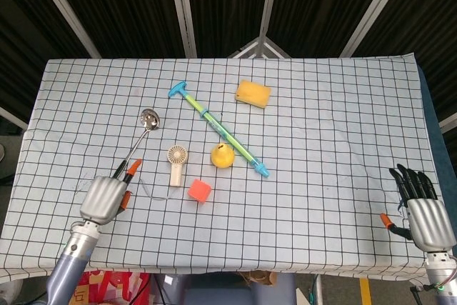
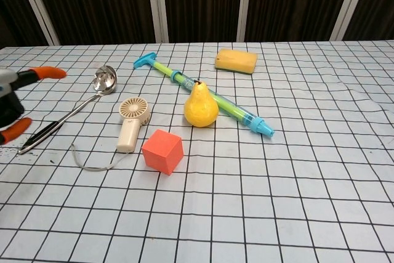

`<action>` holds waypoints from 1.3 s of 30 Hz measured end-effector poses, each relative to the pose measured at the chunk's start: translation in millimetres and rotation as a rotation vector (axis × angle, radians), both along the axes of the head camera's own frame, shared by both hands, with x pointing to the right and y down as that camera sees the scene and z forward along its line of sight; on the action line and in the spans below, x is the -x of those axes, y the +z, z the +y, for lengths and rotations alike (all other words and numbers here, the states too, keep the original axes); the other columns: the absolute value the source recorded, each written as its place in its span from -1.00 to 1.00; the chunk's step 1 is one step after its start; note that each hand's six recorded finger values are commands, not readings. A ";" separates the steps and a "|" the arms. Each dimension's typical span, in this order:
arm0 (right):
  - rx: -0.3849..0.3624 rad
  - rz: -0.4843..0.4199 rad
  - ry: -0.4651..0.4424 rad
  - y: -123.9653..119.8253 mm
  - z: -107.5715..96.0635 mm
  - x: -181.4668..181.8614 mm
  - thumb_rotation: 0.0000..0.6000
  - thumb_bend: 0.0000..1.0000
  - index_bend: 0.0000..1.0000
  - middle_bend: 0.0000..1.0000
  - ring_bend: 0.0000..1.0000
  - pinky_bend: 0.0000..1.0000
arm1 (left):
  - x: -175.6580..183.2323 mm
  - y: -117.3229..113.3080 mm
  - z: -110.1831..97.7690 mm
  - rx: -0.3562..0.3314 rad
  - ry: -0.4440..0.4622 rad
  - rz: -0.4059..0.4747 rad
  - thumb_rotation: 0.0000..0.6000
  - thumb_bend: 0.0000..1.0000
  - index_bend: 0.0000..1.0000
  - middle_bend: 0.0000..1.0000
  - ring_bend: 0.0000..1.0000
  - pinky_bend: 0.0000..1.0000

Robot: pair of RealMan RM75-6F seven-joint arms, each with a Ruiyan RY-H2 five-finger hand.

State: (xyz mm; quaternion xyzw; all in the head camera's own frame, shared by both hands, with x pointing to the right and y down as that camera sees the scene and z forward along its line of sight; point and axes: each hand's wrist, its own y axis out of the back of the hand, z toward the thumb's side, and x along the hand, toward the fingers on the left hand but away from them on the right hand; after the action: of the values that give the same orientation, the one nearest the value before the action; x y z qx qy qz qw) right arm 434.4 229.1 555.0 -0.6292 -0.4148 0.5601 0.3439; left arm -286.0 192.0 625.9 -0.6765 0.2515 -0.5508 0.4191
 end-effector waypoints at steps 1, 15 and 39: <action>0.001 0.000 0.000 0.1 -0.2 0.0 1.00 -0.44 -0.86 -1.00 -1.00 -1.00 | -6.9 3.6 -1.5 0.009 0.009 -0.002 1.00 0.41 -1.00 0.71 0.40 0.46; 0.012 -0.004 0.000 1.6 -2.8 -0.2 1.00 -0.44 -0.86 -1.00 -1.00 -1.00 | -73.3 51.4 -11.3 0.085 0.060 -0.054 1.00 0.43 -0.82 0.74 0.43 0.47; 0.012 -0.003 0.000 1.4 -2.7 -0.1 1.00 -0.44 -0.86 -1.00 -1.00 -1.00 | -82.3 66.0 -8.4 0.083 0.060 -0.088 1.00 0.43 -0.68 0.75 0.44 0.47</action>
State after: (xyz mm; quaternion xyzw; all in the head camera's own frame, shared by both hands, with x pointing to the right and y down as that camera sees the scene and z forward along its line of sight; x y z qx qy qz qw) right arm 434.5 226.4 556.4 -0.6321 -0.4120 0.5615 0.3396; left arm -203.7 183.7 691.9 -0.6757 0.1895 -0.5772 0.4176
